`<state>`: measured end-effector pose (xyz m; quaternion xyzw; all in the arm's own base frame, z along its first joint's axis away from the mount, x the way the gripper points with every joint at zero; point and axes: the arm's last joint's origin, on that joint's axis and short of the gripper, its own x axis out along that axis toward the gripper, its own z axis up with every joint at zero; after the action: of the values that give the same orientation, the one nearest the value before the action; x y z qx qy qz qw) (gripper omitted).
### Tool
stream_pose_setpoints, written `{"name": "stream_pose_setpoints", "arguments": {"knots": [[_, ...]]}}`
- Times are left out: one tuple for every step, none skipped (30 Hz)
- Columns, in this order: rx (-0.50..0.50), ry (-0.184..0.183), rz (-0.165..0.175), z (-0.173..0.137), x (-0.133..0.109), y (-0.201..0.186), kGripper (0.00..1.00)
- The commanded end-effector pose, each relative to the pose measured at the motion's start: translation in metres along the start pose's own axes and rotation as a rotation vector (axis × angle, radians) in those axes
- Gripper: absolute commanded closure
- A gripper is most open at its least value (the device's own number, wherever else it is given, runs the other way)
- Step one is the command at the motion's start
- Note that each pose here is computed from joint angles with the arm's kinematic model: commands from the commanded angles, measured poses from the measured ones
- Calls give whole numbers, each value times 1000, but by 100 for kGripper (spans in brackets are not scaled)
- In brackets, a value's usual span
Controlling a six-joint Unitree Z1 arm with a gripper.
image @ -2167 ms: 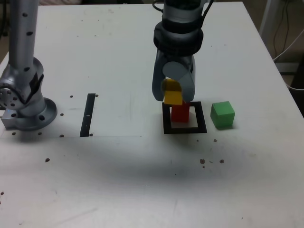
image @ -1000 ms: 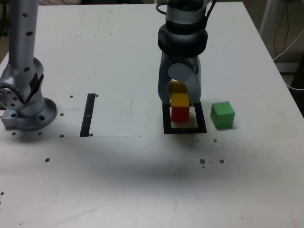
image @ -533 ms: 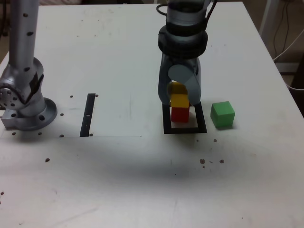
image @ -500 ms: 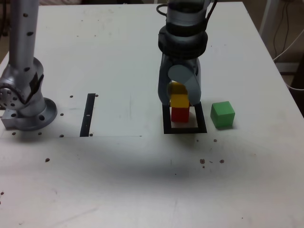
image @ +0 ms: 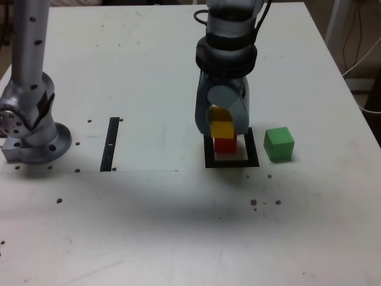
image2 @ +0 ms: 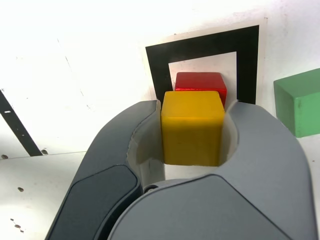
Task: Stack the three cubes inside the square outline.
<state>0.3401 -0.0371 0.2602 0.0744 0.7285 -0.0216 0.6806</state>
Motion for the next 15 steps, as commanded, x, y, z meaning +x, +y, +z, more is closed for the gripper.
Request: {"name": "stream_pose_setpoints", "arguments": {"knots": [[7, -6, -6, 1, 3, 0, 28], [11, -14, -10, 2, 2, 0, 23], [16, -21, -14, 2, 2, -1, 18], [20, -28, -17, 3, 2, -1, 14], [24, -34, -20, 3, 2, -1, 10], [27, -39, -22, 3, 1, -1, 8], [28, -42, -23, 3, 1, -1, 6], [29, -45, -24, 3, 0, -1, 4], [30, -49, -23, 3, 0, -1, 3], [30, -54, -22, 3, -1, -1, 2], [30, -58, -21, 2, -1, -1, 1], [29, -62, -21, 2, -1, -1, 1], [28, -66, -19, 1, -2, -1, 1], [27, -69, -18, 0, -2, -1, 1], [24, -72, -15, -1, -3, 0, 0]]}}
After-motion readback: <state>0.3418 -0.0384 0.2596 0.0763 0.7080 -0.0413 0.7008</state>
